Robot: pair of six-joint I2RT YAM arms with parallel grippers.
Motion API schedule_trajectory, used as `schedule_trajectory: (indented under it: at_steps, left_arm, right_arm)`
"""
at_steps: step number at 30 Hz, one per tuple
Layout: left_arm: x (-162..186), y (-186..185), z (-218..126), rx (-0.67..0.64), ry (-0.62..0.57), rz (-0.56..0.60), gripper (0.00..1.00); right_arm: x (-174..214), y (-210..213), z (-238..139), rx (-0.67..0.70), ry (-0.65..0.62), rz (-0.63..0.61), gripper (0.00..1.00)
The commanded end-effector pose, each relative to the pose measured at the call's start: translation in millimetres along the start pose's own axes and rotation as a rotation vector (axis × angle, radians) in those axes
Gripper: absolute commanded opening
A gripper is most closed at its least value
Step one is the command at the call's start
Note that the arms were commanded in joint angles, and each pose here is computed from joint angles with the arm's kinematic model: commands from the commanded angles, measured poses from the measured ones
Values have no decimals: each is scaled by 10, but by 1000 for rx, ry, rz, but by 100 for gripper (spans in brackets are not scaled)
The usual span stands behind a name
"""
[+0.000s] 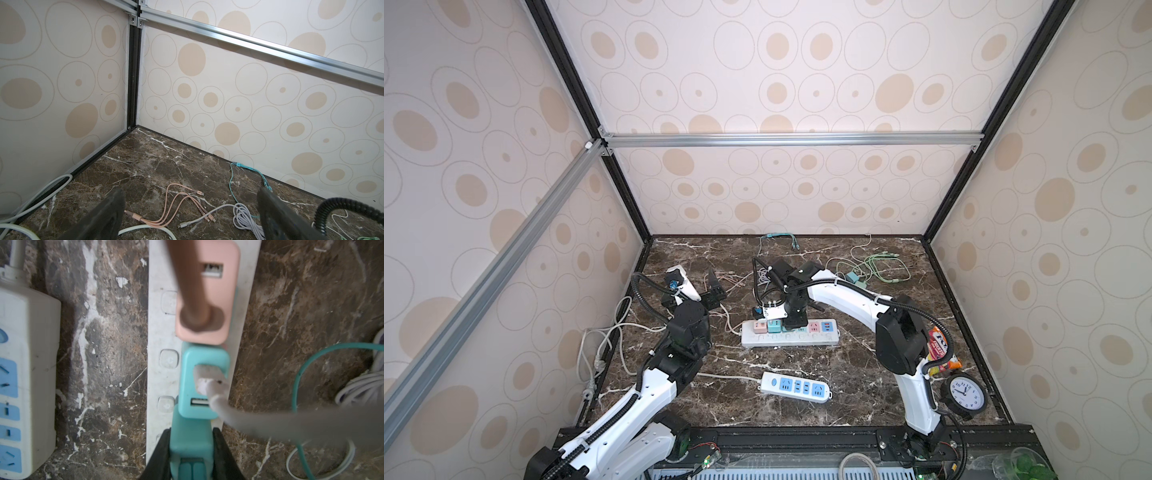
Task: Insert the plug
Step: 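Lower the teal charger with the right gripper and push its prongs into a strip socket, then open the right gripper and move it from the strip to the charger pile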
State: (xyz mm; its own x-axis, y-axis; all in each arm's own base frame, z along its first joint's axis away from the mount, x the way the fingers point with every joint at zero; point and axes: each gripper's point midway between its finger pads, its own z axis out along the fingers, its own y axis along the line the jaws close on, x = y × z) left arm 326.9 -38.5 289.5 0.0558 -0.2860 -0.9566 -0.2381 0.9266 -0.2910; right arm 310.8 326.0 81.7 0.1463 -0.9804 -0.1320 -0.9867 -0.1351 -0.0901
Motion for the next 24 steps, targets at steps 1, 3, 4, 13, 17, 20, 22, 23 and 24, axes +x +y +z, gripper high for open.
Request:
schedule_trajectory:
  at_steps: [1, 3, 4, 13, 17, 20, 22, 23, 24]
  left_arm:
    - [-109, 3, 12, -9, -20, -47, 98]
    - [-101, 12, 20, -12, -18, -47, 98]
    - [-95, 7, 21, -10, -17, -48, 98]
    - [-81, -23, 36, 5, -6, -40, 98]
    - [-50, -49, 49, 15, 6, -26, 98]
    - [-17, -63, 65, 17, 18, -9, 98]
    - [-12, -79, 76, 22, 23, -1, 98]
    - [-2, -89, 85, 24, 28, 6, 98]
    - [10, -104, 96, 27, 33, 14, 98]
  right_arm:
    - [218, 275, 422, -117, 158, -28, 0]
    - [242, 324, 540, -131, 203, -22, 0]
    - [257, 344, 584, -139, 224, -15, 0]
    - [169, 372, 450, -150, 182, 40, 29]
    - [-22, 386, 116, -134, 37, 67, 84]
    - [-30, 452, -55, -128, -21, 68, 99]
    - [39, 503, -117, -125, -22, 62, 100]
    - [103, 516, -137, -120, -12, 70, 100]
    - [170, 529, -153, -117, -2, 78, 99]
